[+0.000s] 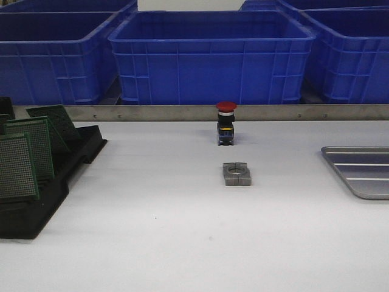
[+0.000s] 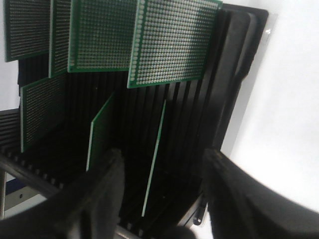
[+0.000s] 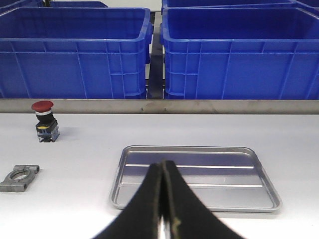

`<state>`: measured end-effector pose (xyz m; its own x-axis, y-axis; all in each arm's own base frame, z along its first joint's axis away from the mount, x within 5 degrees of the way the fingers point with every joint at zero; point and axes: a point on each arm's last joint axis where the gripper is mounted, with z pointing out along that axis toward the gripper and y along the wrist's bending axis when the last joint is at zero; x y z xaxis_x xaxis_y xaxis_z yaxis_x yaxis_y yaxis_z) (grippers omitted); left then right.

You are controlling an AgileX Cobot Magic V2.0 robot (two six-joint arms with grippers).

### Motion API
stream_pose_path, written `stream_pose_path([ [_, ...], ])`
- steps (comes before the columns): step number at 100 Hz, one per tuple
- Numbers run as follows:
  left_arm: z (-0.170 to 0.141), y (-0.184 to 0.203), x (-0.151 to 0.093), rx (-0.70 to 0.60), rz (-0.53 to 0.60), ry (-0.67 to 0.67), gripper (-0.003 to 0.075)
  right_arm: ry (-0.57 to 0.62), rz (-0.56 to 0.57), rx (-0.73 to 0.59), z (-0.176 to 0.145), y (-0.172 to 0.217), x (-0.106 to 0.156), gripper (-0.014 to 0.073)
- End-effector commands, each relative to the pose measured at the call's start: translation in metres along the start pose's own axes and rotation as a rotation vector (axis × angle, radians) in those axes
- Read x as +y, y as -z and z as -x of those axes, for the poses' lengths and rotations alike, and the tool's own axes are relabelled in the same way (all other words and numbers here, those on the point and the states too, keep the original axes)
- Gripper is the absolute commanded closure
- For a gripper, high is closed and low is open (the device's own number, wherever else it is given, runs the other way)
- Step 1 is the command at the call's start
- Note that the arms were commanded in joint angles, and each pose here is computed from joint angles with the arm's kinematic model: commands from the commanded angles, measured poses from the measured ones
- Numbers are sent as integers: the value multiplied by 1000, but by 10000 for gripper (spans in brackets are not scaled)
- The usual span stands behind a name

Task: Place circuit board on tray
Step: 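Close the left gripper on the board's top edge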

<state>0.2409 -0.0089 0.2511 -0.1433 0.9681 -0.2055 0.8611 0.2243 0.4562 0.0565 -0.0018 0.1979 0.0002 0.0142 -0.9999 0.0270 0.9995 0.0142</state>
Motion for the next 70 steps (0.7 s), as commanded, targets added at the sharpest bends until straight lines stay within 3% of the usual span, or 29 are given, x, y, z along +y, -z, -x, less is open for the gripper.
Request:
stream_pose_path([
  [1,3,0,12,-17,54,12,373,2,8,-114,13,3,1,655],
  [38,-3,-38,16,26,0,0,381,2,8,-114,13,3,1,655],
  [70,-6,-38,21,54,45,-54,673,2,8,-114,13,3,1,655],
])
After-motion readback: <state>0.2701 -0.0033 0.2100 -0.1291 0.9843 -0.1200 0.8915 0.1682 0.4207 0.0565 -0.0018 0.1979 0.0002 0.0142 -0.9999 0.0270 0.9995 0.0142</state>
